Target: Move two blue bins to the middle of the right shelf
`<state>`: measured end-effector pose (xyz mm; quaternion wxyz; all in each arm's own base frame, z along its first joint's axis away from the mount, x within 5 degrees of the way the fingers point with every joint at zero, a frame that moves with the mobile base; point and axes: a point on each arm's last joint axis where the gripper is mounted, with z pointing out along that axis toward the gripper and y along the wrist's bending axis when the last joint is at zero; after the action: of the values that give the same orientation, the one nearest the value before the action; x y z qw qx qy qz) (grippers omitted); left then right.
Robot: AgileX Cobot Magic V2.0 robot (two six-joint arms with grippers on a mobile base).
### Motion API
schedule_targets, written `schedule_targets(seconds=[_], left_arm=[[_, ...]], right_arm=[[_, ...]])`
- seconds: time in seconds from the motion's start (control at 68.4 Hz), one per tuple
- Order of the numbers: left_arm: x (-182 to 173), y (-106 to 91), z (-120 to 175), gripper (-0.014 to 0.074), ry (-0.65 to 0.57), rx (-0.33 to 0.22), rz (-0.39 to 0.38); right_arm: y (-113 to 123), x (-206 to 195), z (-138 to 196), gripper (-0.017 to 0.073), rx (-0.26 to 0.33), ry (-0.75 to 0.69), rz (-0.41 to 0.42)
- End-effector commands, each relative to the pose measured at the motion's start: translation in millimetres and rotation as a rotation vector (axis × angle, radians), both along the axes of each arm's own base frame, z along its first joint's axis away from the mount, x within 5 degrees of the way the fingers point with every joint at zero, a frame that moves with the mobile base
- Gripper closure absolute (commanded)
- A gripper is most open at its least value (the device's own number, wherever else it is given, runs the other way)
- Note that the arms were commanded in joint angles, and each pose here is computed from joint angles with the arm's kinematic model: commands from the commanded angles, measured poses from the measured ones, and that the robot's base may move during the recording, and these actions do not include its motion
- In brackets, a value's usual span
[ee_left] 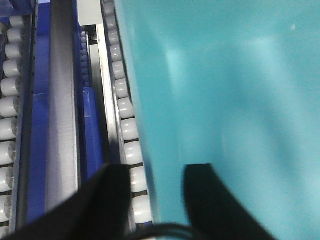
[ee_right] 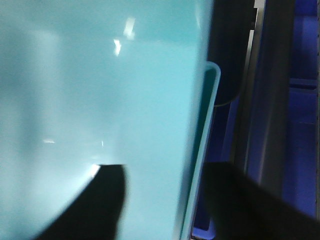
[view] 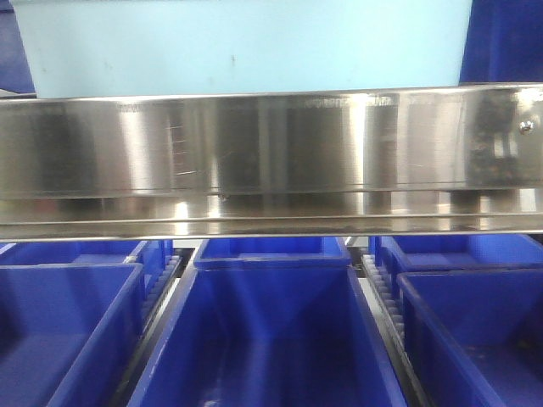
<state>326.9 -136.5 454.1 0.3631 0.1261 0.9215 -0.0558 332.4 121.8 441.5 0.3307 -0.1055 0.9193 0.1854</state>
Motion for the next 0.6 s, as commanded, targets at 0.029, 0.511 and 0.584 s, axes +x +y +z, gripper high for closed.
schedule_targets(seconds=[0.029, 0.511, 0.584], left_arm=[[1.8, 1.8, 2.9, 0.0148, -0.027, -0.002, -0.001], [-12.4, 0.1, 15.3, -0.0006, -0.034, -0.075, -0.051], [-13.4, 1.3, 13.6, -0.0006, -0.02, -0.09, -0.066]], right_arm=[[-1.9, -3.9, 7.3, 0.0049, -0.002, -0.03, 0.005], [-11.4, -17.8, 17.2, 0.0021, -0.067, -0.045, -0.009], [-11.2, -17.1, 16.3, 0.0021, -0.075, -0.045, -0.009]])
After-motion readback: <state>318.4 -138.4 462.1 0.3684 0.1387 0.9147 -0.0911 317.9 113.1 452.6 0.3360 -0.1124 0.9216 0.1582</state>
